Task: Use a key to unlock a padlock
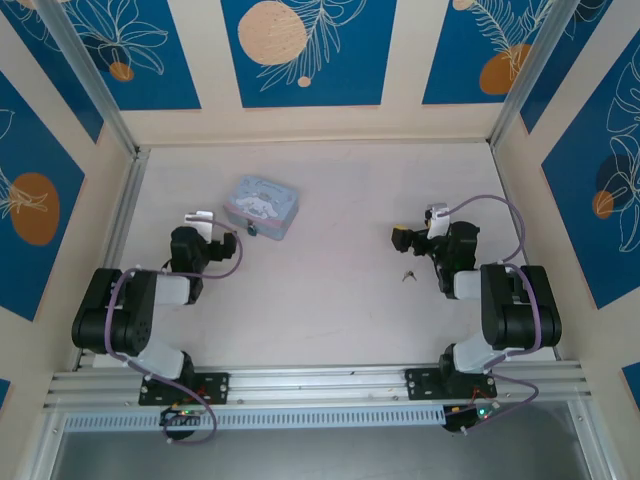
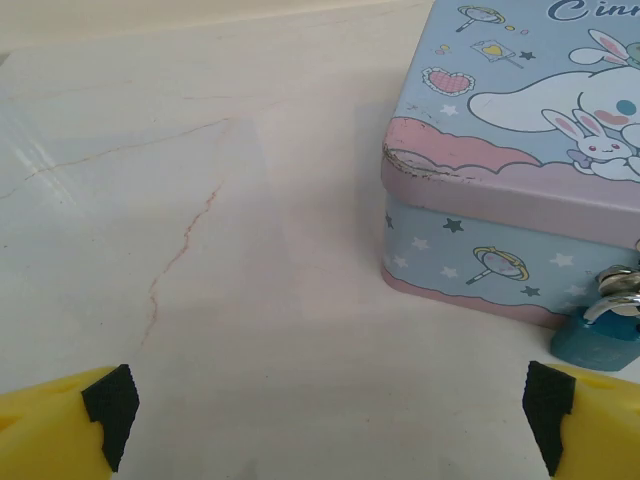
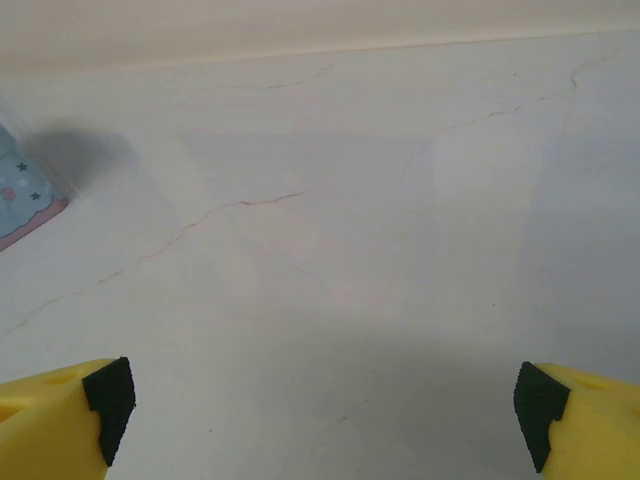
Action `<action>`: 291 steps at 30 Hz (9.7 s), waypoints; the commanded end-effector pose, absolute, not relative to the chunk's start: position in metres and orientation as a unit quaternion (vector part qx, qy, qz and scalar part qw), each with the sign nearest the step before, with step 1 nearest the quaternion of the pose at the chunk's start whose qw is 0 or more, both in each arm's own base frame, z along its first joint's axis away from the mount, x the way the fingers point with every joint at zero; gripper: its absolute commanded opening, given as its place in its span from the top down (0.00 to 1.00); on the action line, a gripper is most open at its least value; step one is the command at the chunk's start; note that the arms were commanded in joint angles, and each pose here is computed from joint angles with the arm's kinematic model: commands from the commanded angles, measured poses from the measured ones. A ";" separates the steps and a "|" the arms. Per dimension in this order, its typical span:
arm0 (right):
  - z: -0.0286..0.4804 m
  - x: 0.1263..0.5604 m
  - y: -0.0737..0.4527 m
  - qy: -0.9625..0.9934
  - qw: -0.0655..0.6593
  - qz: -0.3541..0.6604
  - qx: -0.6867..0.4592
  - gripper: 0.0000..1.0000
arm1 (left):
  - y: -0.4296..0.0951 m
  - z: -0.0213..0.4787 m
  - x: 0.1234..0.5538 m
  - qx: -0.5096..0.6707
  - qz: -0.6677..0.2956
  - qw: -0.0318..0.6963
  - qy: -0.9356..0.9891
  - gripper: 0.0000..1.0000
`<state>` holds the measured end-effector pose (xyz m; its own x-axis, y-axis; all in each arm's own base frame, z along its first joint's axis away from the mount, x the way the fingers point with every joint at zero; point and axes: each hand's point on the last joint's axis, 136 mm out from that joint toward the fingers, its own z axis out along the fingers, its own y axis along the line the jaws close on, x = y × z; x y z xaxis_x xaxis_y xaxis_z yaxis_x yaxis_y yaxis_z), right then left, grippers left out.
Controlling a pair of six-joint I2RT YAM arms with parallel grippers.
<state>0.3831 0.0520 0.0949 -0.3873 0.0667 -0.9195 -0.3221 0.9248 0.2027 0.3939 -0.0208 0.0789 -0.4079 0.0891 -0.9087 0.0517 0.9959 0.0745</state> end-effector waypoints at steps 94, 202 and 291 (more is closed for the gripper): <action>0.110 0.412 0.235 0.892 0.155 0.411 0.111 0.04 | -0.223 0.106 0.408 -0.122 -0.307 0.260 0.907 0.00; 0.016 0.280 0.052 0.861 0.000 0.043 0.507 0.63 | -0.206 0.087 0.312 -0.176 -0.326 0.261 0.891 0.00; 0.151 0.321 0.251 0.785 0.107 0.378 0.479 1.00 | -0.346 0.162 0.315 -0.001 -0.518 0.336 0.787 0.73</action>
<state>0.3167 0.2505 0.1474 -0.5391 0.8207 0.1896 0.6690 0.2804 0.6884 0.3145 -0.3339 0.1466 -0.7858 -0.3499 -0.5099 0.3042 0.4992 -0.8113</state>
